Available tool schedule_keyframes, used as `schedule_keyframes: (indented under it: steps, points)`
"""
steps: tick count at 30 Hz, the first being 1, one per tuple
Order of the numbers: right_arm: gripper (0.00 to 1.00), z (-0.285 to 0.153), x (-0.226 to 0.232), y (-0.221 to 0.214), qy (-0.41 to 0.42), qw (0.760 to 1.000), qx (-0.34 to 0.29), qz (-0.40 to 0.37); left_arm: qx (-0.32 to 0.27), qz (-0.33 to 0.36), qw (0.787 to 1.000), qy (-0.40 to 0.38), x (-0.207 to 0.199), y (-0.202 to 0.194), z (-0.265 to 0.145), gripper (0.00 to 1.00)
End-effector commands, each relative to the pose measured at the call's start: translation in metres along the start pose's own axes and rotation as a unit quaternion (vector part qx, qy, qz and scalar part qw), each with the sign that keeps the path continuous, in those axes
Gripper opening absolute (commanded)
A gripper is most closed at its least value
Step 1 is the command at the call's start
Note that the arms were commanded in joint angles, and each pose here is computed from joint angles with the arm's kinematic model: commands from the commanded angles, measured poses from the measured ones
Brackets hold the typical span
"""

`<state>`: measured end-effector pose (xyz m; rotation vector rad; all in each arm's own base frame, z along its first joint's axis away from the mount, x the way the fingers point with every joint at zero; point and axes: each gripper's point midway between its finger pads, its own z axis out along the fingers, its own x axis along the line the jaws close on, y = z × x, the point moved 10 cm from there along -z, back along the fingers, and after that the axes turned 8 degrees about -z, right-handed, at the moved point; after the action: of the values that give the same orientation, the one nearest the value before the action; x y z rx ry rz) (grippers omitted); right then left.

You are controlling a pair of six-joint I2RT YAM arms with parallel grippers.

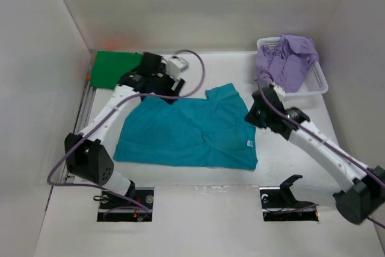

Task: Fold and stack the t-shirts
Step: Fold the flattened tshirt in 1/3 of the way, then grap the side of the flattened tshirt furthest away from the robot with both arms

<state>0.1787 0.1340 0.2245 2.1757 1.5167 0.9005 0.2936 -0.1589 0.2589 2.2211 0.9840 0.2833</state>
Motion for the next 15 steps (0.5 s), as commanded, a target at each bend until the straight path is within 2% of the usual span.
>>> schedule_keyframes:
  steps: [1, 3, 6, 8, 12, 15]
  points:
    - [0.31, 0.023, 0.018, 0.054, 0.009, 0.994, -0.020, -0.107, -0.047, -0.075, 0.995, 0.050, 0.053, -0.004, -0.030, 0.59]
    - [0.36, 0.051, 0.034, 0.084, 0.001, 0.991, -0.016, -0.130, -0.046, -0.125, 0.985, 0.107, 0.099, -0.022, -0.033, 0.57]
    - [0.53, 0.101, 0.061, 0.121, -0.017, 0.985, 0.002, -0.169, -0.041, -0.185, 0.967, 0.171, 0.154, -0.048, -0.033, 0.56]
    - [0.59, 0.140, 0.074, 0.139, -0.036, 0.980, 0.015, -0.195, -0.030, -0.213, 0.957, 0.192, 0.181, -0.063, -0.028, 0.56]
    - [0.63, 0.206, 0.083, 0.161, -0.066, 0.978, 0.038, -0.196, -0.004, -0.253, 0.949, 0.188, 0.210, -0.080, -0.001, 0.56]
    - [0.65, 0.233, 0.081, 0.168, -0.083, 0.980, 0.037, -0.177, 0.001, -0.271, 0.942, 0.196, 0.228, -0.090, 0.019, 0.56]
